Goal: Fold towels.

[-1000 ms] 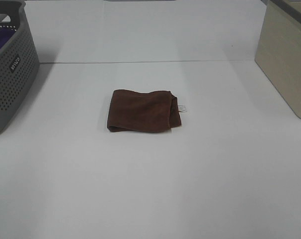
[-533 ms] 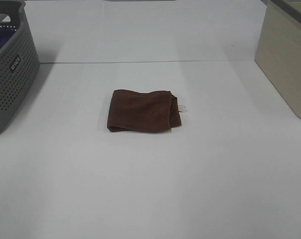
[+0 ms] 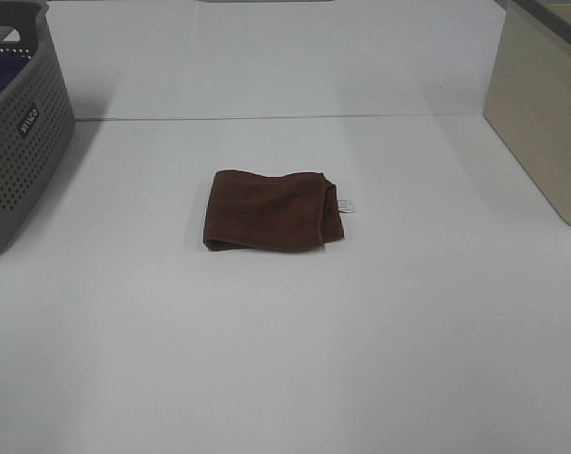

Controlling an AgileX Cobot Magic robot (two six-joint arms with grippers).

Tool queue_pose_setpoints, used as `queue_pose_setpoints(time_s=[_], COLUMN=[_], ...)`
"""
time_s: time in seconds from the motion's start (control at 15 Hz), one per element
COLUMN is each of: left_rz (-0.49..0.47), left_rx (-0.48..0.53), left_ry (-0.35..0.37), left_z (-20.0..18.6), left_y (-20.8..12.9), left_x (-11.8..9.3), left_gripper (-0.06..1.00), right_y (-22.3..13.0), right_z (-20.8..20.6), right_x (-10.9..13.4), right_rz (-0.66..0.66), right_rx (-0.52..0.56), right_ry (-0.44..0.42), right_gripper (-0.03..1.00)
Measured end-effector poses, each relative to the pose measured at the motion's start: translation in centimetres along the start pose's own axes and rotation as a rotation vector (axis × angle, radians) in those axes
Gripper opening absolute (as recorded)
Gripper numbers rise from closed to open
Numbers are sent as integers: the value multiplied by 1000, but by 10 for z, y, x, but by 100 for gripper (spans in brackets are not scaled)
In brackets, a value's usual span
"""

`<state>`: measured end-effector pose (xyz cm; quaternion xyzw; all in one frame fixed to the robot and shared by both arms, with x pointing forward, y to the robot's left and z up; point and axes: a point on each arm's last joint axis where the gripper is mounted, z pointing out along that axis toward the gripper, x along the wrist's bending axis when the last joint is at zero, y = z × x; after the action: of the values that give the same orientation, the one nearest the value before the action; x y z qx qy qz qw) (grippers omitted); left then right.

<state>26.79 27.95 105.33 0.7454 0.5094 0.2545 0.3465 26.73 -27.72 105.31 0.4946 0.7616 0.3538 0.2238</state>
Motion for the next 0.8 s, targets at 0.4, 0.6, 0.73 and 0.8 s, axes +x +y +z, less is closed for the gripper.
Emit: queue_pose_setpoints(time_s=[0.4, 0.6, 0.73, 0.8], left_rz=[15, 24, 24, 27], left_rx=[-193, -231, -232, -232], left_ry=[94, 103, 103, 99], left_z=[-25, -29, -29, -29], left_y=[-17, -20, -20, -20], left_x=[-10, -12, -12, -12], left_gripper=[80, 80, 80, 80], right_y=[-14, -21, -21, -21], right_z=[-22, -30, -30, -30], right_x=[5, 10, 11, 11], right_rz=[84, 67, 68, 68], right_rx=[-182, -251, -258, -258], right_ry=[-166, -177, -172, -172], right_gripper=[77, 77, 77, 77])
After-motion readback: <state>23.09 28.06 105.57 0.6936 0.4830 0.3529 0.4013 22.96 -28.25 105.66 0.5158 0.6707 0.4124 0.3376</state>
